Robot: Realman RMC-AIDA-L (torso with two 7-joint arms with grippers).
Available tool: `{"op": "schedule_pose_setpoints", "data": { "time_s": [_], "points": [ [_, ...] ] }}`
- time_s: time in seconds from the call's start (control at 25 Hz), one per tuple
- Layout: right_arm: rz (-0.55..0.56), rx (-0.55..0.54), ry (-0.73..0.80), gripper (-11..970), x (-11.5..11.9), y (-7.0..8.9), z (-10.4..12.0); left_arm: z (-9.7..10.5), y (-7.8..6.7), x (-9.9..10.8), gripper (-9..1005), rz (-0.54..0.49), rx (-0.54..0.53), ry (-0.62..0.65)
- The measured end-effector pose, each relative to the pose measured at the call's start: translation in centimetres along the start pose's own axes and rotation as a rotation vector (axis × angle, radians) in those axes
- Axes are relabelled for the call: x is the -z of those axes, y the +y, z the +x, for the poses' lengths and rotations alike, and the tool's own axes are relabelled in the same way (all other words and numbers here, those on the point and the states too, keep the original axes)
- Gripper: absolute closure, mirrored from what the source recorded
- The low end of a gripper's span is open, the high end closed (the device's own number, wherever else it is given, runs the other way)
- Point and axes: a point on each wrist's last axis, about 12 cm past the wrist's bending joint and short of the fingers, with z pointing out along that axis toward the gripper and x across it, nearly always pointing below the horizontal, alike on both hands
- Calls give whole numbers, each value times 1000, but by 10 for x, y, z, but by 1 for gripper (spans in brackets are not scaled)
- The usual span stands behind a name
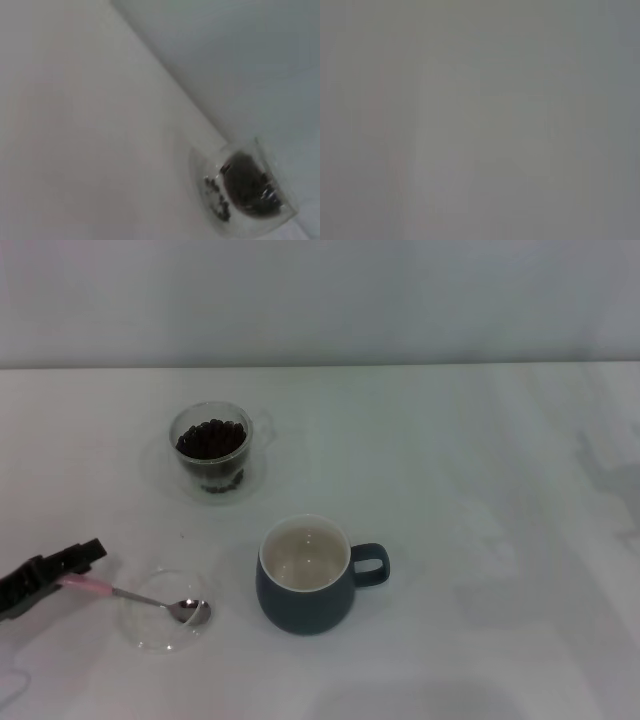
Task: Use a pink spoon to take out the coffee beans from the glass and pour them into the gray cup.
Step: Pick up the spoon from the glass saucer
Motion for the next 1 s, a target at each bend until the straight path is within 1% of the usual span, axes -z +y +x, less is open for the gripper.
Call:
{"op": "schedule_pose_setpoints", "data": {
  "time_s": [0.12, 0.2, 0.32, 0.6, 0.84, 1.0],
  "points": [
    [-5, 0, 5, 132, -4, 1, 0, 3, -1, 9, 552, 47, -10, -77],
    [-6, 1, 6, 132, -6, 1, 0, 5, 0, 15, 552, 60, -11, -109],
    [-8, 2, 4, 132, -7, 2, 0, 10, 3, 19, 553, 58, -1, -123],
    [-16, 3, 0, 132, -12, 3, -1, 22, 4, 22, 550, 58, 15, -138],
    [-21, 5, -5, 132, -17, 4, -2, 25, 2, 33, 543, 107, -18, -233],
    [-21, 6, -10, 132, -19, 3, -3, 31, 4, 40, 538, 107, -9, -283]
  ]
}}
